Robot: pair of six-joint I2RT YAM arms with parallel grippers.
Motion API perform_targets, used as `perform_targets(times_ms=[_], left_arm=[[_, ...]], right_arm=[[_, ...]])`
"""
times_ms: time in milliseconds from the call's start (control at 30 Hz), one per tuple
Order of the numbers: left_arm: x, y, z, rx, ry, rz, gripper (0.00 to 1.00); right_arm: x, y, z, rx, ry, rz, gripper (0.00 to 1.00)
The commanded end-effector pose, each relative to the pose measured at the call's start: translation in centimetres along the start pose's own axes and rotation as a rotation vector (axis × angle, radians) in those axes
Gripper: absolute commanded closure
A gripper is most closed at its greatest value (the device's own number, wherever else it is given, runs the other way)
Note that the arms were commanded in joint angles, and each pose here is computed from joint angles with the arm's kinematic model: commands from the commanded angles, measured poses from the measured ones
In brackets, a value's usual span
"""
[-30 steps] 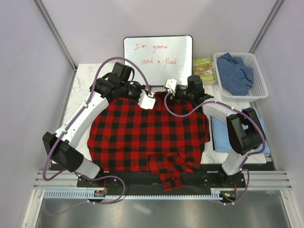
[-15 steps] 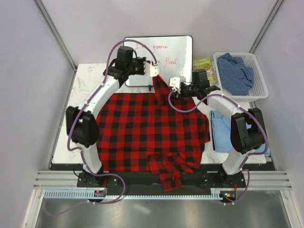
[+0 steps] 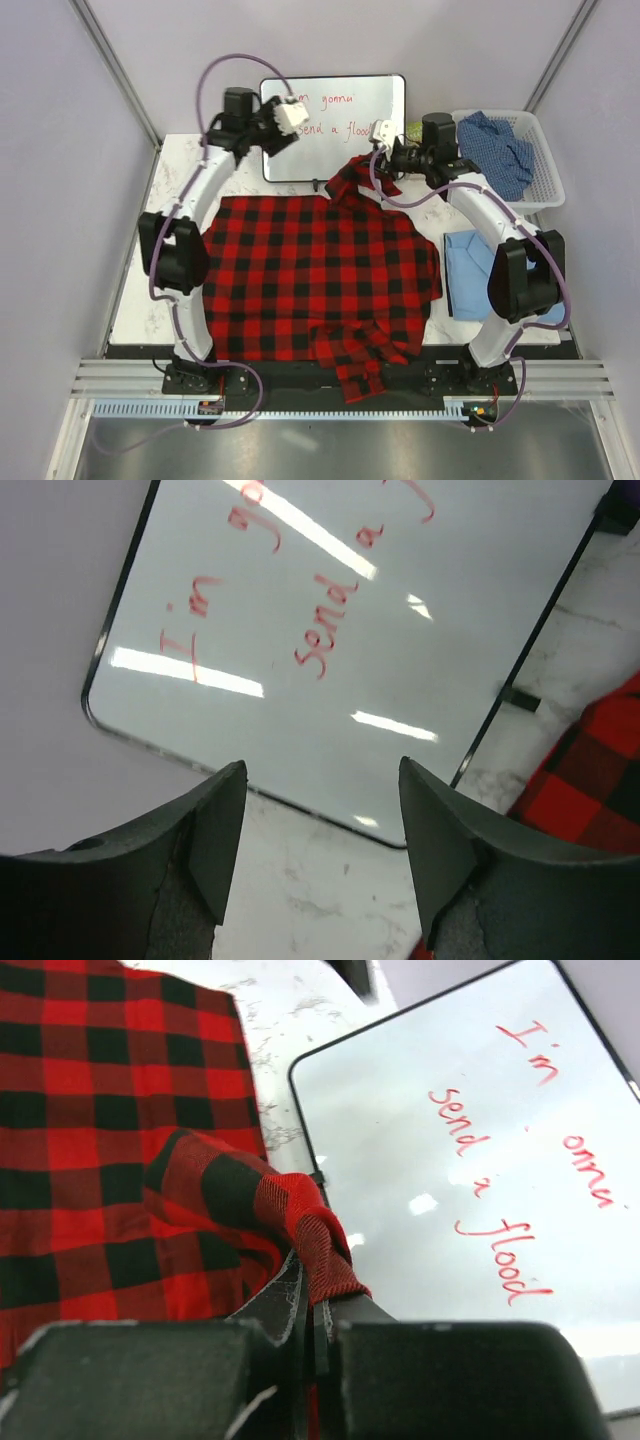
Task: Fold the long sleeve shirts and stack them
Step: Fold the shirt
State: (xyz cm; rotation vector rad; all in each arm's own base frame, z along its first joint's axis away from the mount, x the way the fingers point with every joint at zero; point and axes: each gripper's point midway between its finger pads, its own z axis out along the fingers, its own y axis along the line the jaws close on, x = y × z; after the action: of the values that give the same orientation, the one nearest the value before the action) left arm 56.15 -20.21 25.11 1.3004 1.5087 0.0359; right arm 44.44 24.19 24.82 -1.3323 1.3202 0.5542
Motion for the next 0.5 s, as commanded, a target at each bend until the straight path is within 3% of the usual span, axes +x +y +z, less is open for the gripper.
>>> perform_targets(times_ms=[0, 100, 233, 467], left_arm=[[5.5, 1.9, -8.5, 0.099, 0.014, -0.204, 0.33], [11.2, 0.9, -11.4, 0.160, 0.085, -0.203, 0.36], [17.7, -0.9, -11.9, 0.235, 0.195, -0.222, 0.37], [22.3, -1.6, -8.2, 0.294, 0.249, -0.339, 0.38]], right_arm=[[-1.9, -3.3, -0.6, 0.081, -0.064, 0.011, 1.00], [-1.5, -4.1, -0.7, 0.102, -0.059, 0.036, 1.00], [-1.5, -4.2, -1.0, 0.114, -0.059, 0.065, 1.00], [-1.8, -4.5, -1.3, 0.133, -0.055, 0.078, 1.00]])
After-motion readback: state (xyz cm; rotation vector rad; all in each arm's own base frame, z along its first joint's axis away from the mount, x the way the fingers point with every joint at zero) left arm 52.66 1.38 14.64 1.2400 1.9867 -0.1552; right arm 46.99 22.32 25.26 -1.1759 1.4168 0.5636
